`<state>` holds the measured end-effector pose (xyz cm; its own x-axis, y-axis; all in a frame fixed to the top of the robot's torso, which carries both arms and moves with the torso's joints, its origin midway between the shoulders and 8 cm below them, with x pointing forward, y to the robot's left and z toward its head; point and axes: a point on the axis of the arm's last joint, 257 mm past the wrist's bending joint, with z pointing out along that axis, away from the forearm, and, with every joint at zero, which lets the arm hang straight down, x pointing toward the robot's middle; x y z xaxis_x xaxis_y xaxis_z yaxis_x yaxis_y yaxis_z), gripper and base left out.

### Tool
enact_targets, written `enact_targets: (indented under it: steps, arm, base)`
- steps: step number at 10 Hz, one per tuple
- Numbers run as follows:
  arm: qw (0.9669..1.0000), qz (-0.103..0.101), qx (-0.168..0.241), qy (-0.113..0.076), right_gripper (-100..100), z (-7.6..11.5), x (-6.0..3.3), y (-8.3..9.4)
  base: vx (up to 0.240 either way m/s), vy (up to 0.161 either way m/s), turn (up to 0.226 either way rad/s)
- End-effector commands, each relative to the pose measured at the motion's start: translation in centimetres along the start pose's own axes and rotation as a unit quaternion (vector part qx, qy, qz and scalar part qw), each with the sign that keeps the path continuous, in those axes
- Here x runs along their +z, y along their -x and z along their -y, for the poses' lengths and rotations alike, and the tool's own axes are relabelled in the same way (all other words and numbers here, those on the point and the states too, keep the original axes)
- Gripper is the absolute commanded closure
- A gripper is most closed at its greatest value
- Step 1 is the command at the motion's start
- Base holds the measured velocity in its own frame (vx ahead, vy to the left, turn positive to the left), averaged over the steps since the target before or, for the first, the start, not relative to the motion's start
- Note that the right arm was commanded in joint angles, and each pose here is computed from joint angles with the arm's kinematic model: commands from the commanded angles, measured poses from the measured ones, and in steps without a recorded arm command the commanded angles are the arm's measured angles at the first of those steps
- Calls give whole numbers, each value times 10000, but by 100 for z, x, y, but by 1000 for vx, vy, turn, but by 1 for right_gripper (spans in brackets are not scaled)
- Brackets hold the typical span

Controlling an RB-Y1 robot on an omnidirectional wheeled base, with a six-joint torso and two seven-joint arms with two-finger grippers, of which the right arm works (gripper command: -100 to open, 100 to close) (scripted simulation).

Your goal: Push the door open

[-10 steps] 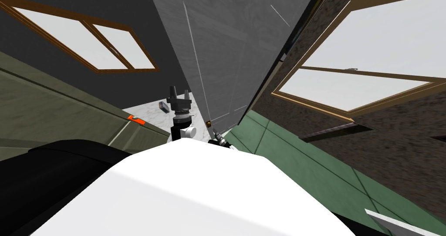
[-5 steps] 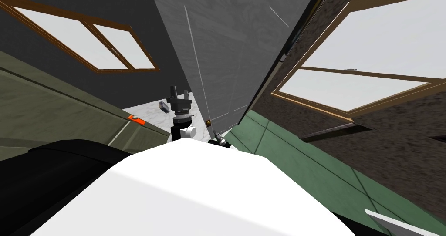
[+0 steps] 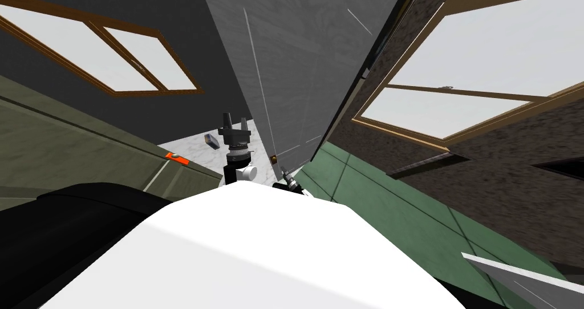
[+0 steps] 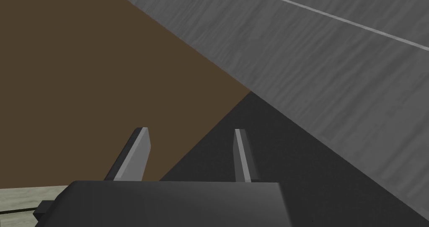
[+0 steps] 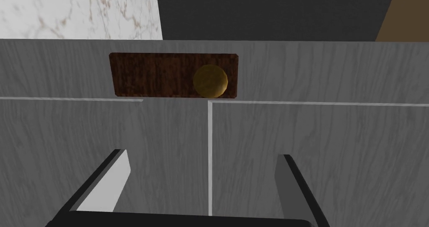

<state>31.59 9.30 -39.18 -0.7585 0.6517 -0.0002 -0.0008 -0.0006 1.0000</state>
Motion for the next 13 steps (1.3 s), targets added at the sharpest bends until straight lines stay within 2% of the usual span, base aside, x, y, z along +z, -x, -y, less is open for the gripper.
enact_targets:
  steps: [1, 2, 3, 4, 12, 13]
  arm:
    - [9998, 200, -7, -8, -100, 4, 27, 123]
    - [9996, 297, -4, -8, -100, 1, 38, 184]
    - [9997, 230, -1, -4, -100, 1, 39, 154]
    - [9996, 263, -30, -22, -100, 16, 32, 194]
    - [9994, 337, -55, -3, -100, 2, 75, 244]
    - [9994, 337, -55, -3, 100, 2, 75, 244]
  base:
    - [-148, 103, -108]
    - [-146, 89, -107]
    - [-65, 42, -24]
    - [59, 107, 43]
    - [136, 132, 18]
    - [-9, -10, 0]
